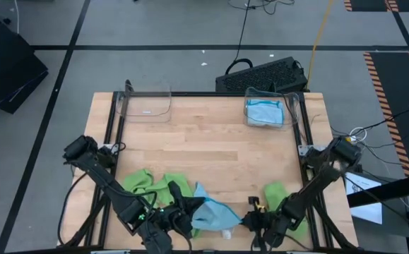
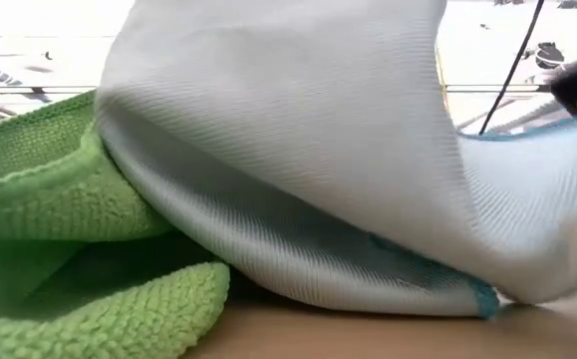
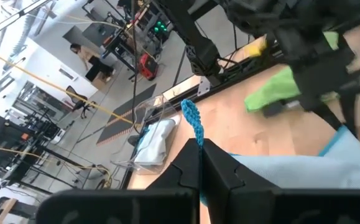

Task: Fold microfiber towels
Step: Fold the blue microfiber cloth

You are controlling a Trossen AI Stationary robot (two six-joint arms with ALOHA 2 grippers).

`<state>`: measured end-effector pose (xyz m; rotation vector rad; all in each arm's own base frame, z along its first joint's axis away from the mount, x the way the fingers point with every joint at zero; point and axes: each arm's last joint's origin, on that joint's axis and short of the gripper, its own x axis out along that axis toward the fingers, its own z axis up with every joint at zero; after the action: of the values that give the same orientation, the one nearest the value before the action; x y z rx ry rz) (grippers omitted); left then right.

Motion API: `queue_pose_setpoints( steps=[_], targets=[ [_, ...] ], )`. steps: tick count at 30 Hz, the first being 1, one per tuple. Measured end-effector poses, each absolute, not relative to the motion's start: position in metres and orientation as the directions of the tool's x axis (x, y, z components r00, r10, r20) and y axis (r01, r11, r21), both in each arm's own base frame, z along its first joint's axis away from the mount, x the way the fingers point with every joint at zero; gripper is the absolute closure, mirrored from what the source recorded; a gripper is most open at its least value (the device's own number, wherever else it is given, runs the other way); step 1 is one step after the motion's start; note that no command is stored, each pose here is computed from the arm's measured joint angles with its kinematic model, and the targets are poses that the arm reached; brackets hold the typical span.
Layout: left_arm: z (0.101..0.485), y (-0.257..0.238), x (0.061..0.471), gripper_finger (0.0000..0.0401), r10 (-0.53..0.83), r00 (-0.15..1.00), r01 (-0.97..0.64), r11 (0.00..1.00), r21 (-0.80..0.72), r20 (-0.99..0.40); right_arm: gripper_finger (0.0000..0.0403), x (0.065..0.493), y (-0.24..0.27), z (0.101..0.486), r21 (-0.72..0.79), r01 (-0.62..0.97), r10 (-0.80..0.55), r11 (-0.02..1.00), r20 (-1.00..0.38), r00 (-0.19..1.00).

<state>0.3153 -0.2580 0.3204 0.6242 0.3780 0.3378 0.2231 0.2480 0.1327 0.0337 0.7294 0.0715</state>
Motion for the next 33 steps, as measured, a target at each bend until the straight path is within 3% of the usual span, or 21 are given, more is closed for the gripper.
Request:
queue_pose_setpoints(
  steps=[9, 15, 19, 26, 33],
  targets=[
    [0.369, -0.224, 0.299, 0.0396, 0.296, 0.916, -0.097, 0.817, 0.568, -0.269, 0.0401, 0.209, 0.179, 0.236, -0.067, -0.006, -0.034, 0.998, -0.577, 0.816],
    [0.401, -0.177, 0.281, 0.0389, 0.374, 0.886, -0.159, 0.801, 0.578, -0.274, 0.0401, 0.191, 0.114, 0.3, -0.15, 0.026, -0.089, 0.988, -0.427, 0.9],
    [0.415, -0.137, 0.266, 0.0396, 0.466, 0.834, -0.234, 0.784, 0.574, -0.296, 0.0401, 0.168, 0.068, 0.337, -0.189, 0.144, -0.193, 0.971, -0.275, 0.942],
    [0.444, -0.067, 0.245, 0.0385, 0.587, 0.761, -0.381, 0.749, 0.542, -0.277, 0.0401, 0.14, 0.017, 0.37, -0.279, 0.366, -0.396, 0.888, -0.062, 0.916],
    [0.455, -0.019, 0.254, 0.0391, 0.435, 0.847, -0.275, 0.851, 0.448, -0.306, 0.0401, 0.153, -0.005, 0.37, -0.325, 0.434, -0.474, 0.84, -0.05, 0.879]
  ],
)
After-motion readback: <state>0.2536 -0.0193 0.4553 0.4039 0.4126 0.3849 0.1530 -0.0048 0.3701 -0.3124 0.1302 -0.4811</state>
